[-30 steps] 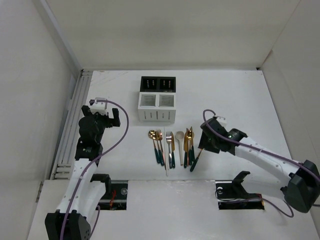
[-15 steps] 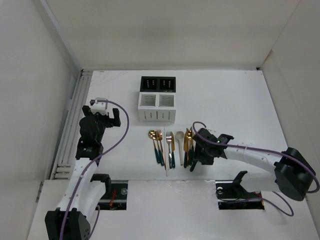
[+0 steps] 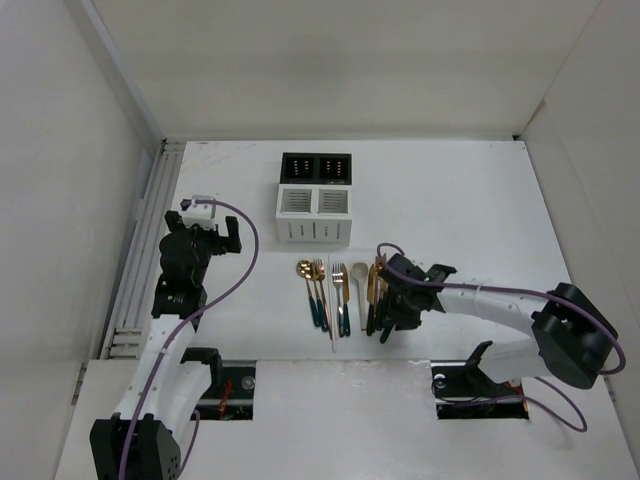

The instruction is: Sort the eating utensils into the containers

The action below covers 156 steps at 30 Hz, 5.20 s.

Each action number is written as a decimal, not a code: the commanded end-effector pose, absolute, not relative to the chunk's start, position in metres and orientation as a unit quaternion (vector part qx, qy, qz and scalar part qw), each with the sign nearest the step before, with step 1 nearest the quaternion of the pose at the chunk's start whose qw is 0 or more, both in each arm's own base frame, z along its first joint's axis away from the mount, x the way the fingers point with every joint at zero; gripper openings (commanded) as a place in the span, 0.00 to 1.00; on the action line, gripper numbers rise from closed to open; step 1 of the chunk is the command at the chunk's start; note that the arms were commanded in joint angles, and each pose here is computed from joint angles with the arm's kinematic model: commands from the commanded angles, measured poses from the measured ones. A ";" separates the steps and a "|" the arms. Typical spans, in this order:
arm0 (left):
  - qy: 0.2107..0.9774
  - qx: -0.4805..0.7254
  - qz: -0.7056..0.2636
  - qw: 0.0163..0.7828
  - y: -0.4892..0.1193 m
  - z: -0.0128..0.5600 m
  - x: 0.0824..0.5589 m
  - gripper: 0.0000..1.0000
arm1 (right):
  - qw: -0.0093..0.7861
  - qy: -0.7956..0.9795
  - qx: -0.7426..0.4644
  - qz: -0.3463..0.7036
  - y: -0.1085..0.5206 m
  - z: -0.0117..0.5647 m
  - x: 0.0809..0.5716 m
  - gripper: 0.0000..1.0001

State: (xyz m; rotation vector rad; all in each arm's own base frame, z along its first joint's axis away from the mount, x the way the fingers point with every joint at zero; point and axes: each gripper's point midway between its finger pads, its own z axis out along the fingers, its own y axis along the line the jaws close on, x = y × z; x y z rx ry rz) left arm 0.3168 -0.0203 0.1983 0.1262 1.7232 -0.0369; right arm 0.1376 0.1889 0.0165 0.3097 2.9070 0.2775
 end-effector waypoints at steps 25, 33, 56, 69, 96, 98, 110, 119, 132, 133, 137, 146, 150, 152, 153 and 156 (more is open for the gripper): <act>0.735 0.058 -0.003 0.675 -0.018 0.208 0.319 1.00 | 0.067 0.988 0.136 0.003 0.163 0.006 0.121 0.00; 0.735 0.055 -0.006 0.675 -0.018 0.207 0.320 1.00 | 0.191 0.964 0.187 0.015 0.149 0.076 0.156 0.00; 0.767 0.060 -0.027 0.638 -0.024 0.217 0.307 1.00 | 0.695 0.716 -0.025 0.065 0.246 0.352 0.430 0.00; 0.771 0.074 -0.051 0.630 -0.027 0.208 0.336 1.00 | 0.713 0.672 -0.140 0.142 0.337 0.312 0.524 0.00; 0.760 0.148 -0.186 0.605 -0.080 0.201 0.320 1.00 | 0.687 0.707 -0.098 0.137 0.310 0.260 0.529 0.73; 0.757 0.149 -0.185 0.609 -0.080 0.203 0.319 1.00 | 0.703 0.691 -0.089 0.143 0.306 0.289 0.518 0.74; 0.746 0.136 -0.190 0.623 -0.080 0.218 0.311 0.98 | 0.570 0.808 -0.059 0.135 0.242 0.281 0.373 1.00; 0.799 0.101 -0.250 0.537 -0.115 0.188 0.296 0.60 | 0.341 0.930 -0.023 0.134 0.210 0.112 0.247 0.66; 0.858 0.178 -0.270 0.398 -0.228 0.157 0.236 0.46 | 0.309 0.946 0.039 0.091 0.183 0.091 0.211 0.61; 0.866 0.157 -0.284 0.380 -0.233 0.146 0.228 0.46 | 0.309 0.946 0.040 0.095 0.184 0.090 0.208 0.55; 0.886 0.092 -0.228 0.394 -0.218 0.124 0.242 0.40 | 0.297 0.945 0.037 0.134 0.194 0.083 0.201 0.44; 0.892 0.033 -0.198 0.404 -0.192 0.116 0.263 0.50 | 0.272 0.953 0.028 0.132 0.201 0.050 0.197 0.33; 0.891 0.008 -0.184 0.416 -0.173 0.119 0.276 0.50 | 0.266 0.958 0.024 0.106 0.206 0.046 0.208 0.27; 0.885 0.005 -0.186 0.428 -0.168 0.126 0.276 0.51 | 0.259 0.963 0.024 0.076 0.200 0.043 0.210 0.25; 0.885 0.001 -0.183 0.429 -0.164 0.125 0.276 0.51 | 0.260 0.962 0.024 0.077 0.204 0.048 0.214 0.23; 0.880 -0.008 -0.184 0.438 -0.157 0.129 0.276 0.52 | 0.250 0.966 0.022 0.065 0.204 0.042 0.214 0.22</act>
